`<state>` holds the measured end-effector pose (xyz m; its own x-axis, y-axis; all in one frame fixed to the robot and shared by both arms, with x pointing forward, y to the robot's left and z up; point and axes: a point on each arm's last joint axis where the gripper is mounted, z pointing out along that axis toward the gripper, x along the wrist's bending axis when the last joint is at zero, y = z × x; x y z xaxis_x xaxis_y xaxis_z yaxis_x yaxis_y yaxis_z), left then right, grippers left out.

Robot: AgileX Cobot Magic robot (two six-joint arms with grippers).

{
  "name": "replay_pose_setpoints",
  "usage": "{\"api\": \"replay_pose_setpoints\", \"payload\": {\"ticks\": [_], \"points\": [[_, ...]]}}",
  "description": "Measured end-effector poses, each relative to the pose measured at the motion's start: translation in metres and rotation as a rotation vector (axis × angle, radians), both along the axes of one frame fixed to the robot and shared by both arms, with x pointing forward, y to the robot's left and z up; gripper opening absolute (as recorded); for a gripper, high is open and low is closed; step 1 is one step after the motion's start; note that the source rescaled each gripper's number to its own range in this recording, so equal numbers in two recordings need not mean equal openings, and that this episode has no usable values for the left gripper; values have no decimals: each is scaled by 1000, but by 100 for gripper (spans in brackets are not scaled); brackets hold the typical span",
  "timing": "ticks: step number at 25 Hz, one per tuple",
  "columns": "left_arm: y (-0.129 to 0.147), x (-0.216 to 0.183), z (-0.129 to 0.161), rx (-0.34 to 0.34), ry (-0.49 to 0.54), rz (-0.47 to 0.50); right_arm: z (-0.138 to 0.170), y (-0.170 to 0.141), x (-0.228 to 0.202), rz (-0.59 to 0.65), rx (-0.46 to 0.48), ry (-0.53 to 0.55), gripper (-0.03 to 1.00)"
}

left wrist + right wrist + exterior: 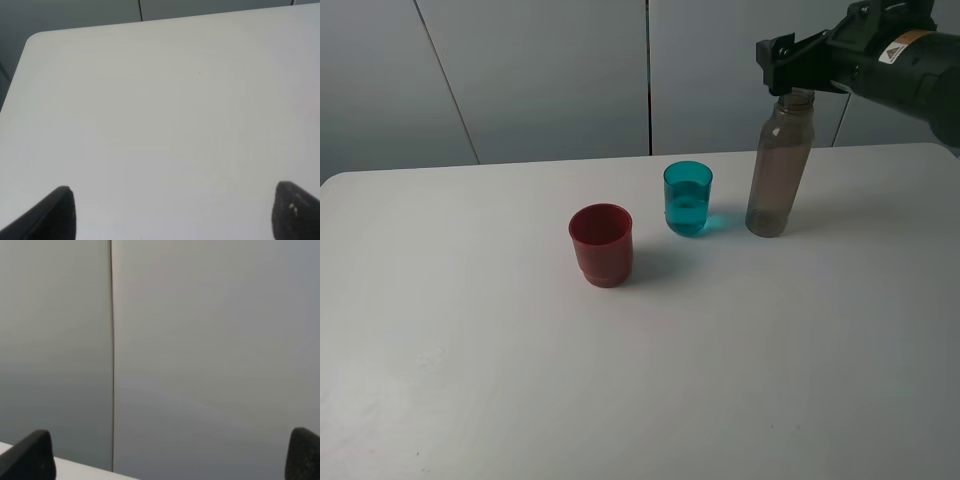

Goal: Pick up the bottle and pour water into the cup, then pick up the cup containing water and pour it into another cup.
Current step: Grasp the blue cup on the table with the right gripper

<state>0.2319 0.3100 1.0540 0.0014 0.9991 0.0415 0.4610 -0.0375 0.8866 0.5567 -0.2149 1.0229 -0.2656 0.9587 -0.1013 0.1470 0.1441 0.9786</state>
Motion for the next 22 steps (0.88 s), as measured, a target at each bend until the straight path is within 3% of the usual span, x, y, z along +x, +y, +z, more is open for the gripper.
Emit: {"api": "replay_pose_setpoints", "payload": {"ticks": [5,8,15,22], "points": [[0,0,0,0,0,0,35,3,-27,126,-62,-20,100],[0,0,0,0,0,0,43,4,-42,165,-13,3,100],[0,0,0,0,0,0,-7,5,-78,263,114,53,100],[0,0,0,0,0,0,-63,4,-97,308,37,155,100]]}}
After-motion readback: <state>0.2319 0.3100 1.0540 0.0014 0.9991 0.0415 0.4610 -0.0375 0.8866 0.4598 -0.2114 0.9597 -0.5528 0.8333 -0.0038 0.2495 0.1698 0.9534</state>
